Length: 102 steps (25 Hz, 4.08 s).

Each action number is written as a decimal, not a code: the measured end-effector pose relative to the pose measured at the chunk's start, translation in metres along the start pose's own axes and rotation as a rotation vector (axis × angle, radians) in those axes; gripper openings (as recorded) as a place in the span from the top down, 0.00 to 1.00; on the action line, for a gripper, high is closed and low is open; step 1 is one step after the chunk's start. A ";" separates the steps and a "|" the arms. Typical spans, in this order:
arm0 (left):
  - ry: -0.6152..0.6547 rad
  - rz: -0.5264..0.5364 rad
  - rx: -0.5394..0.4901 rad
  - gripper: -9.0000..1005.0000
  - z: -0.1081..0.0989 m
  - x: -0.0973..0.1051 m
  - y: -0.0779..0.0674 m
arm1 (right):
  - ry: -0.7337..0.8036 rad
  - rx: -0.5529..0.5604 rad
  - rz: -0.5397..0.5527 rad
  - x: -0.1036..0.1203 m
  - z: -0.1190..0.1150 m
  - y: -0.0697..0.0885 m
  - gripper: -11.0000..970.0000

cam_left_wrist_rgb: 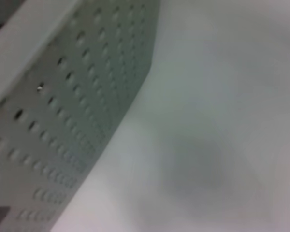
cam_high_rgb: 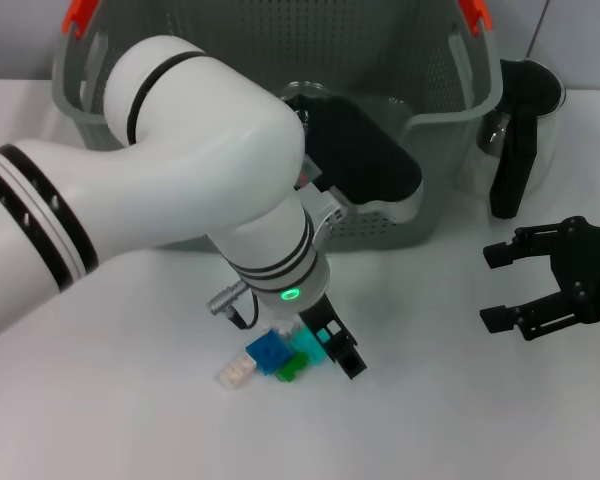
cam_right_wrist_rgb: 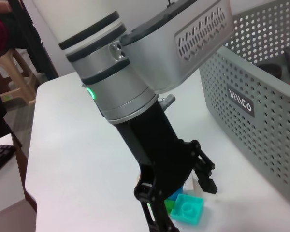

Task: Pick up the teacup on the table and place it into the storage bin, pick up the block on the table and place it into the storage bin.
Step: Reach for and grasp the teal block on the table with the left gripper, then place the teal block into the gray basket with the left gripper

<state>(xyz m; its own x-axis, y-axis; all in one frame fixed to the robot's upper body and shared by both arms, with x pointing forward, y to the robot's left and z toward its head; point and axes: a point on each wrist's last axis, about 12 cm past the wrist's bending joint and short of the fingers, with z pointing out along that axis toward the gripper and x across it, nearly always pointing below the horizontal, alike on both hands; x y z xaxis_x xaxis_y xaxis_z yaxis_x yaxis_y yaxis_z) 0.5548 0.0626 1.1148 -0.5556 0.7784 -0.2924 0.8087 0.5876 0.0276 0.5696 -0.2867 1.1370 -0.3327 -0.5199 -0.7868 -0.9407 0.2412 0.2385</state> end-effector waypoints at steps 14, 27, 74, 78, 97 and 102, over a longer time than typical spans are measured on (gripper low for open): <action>0.021 0.007 0.017 0.15 0.004 0.003 -0.007 | -0.003 0.004 -0.001 0.000 0.000 0.000 0.03; 0.030 0.011 0.015 0.19 0.003 0.003 -0.008 | -0.005 0.006 -0.001 -0.001 0.000 0.000 0.03; -0.085 0.076 0.132 0.60 -0.068 -0.004 -0.015 | -0.011 0.023 0.003 0.000 -0.006 -0.002 0.03; -0.250 0.056 0.323 0.60 -0.106 0.002 -0.005 | -0.011 0.026 0.006 0.001 -0.007 -0.002 0.03; -0.725 -0.187 0.235 0.50 -0.197 -0.015 0.147 | -0.009 0.015 -0.007 -0.004 -0.002 -0.002 0.03; -0.645 -0.280 0.205 0.48 -0.171 -0.023 0.172 | -0.010 0.008 -0.011 -0.006 -0.001 -0.002 0.03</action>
<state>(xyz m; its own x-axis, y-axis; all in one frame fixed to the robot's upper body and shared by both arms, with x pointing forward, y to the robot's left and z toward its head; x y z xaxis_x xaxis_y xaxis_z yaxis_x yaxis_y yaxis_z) 0.6740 0.1834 1.2895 -0.5733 0.2830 -0.7689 0.7084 0.6428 -0.2916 0.5738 -0.2852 1.1419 -0.3217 -0.5141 -0.7951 -0.9437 0.2422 0.2253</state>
